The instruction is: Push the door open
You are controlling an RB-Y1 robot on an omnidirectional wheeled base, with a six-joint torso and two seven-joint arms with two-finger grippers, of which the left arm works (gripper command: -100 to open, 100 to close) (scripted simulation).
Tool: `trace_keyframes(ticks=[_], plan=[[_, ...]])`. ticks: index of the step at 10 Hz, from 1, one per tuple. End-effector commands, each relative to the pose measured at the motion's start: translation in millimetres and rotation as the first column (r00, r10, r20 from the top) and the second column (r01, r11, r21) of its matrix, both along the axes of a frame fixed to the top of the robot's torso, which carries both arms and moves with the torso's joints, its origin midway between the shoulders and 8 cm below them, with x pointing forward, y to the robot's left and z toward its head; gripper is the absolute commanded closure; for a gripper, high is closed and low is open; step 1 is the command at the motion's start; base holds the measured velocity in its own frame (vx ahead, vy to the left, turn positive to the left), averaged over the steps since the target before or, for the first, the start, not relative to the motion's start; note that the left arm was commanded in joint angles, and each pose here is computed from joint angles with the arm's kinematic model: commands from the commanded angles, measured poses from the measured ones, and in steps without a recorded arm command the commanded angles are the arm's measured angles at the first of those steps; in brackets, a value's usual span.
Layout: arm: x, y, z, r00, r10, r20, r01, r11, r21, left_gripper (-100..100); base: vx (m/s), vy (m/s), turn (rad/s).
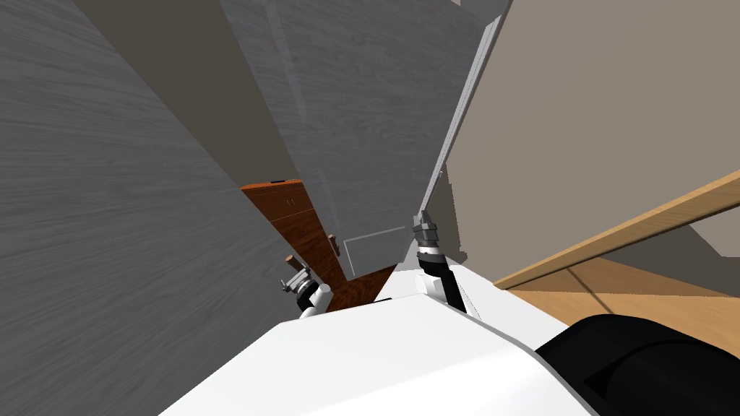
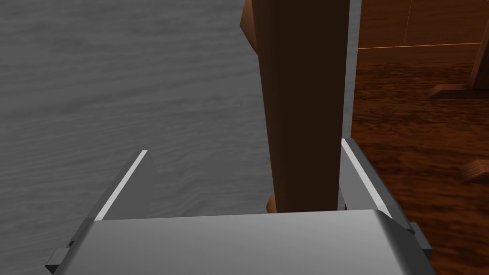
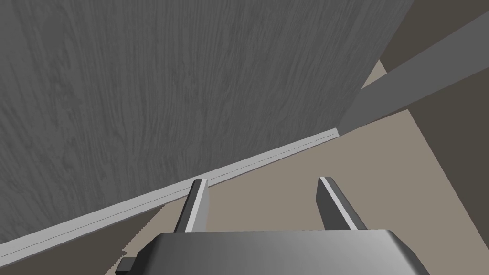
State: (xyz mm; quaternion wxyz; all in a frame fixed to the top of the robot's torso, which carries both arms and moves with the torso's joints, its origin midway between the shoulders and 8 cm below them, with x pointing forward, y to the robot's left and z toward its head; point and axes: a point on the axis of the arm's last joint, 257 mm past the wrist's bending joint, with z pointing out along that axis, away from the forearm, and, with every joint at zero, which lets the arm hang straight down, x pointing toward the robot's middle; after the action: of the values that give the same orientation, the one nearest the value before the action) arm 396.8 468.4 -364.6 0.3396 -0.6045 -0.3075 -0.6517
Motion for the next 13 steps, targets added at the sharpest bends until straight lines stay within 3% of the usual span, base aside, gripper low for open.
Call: trace_keyframes(ticks=[1,2,4,5,13], plan=[[-21.0,23.6,4.7,0.9991,0.042,-0.001,-0.042,0.9985,0.036,100,0.009,-0.015,-0.017],[-19.1,24.0,8.5,0.9991,0.042,0.010,-0.042,0.9984,0.038,100,0.002,-0.006,0.022],[-21.0,23.6,4.7,0.9991,0.042,-0.001,-0.042,0.9985,0.036,100,0.004,-0.001,-0.007],[-24.8,28.2,5.4,0.9981,0.061,0.001,-0.061,0.9975,0.037,100,0.005,0.034,-0.059],[-24.8,28.2,5.4,0.9981,0.061,0.001,-0.061,0.9975,0.037,100,0.008,0.006,-0.002]])
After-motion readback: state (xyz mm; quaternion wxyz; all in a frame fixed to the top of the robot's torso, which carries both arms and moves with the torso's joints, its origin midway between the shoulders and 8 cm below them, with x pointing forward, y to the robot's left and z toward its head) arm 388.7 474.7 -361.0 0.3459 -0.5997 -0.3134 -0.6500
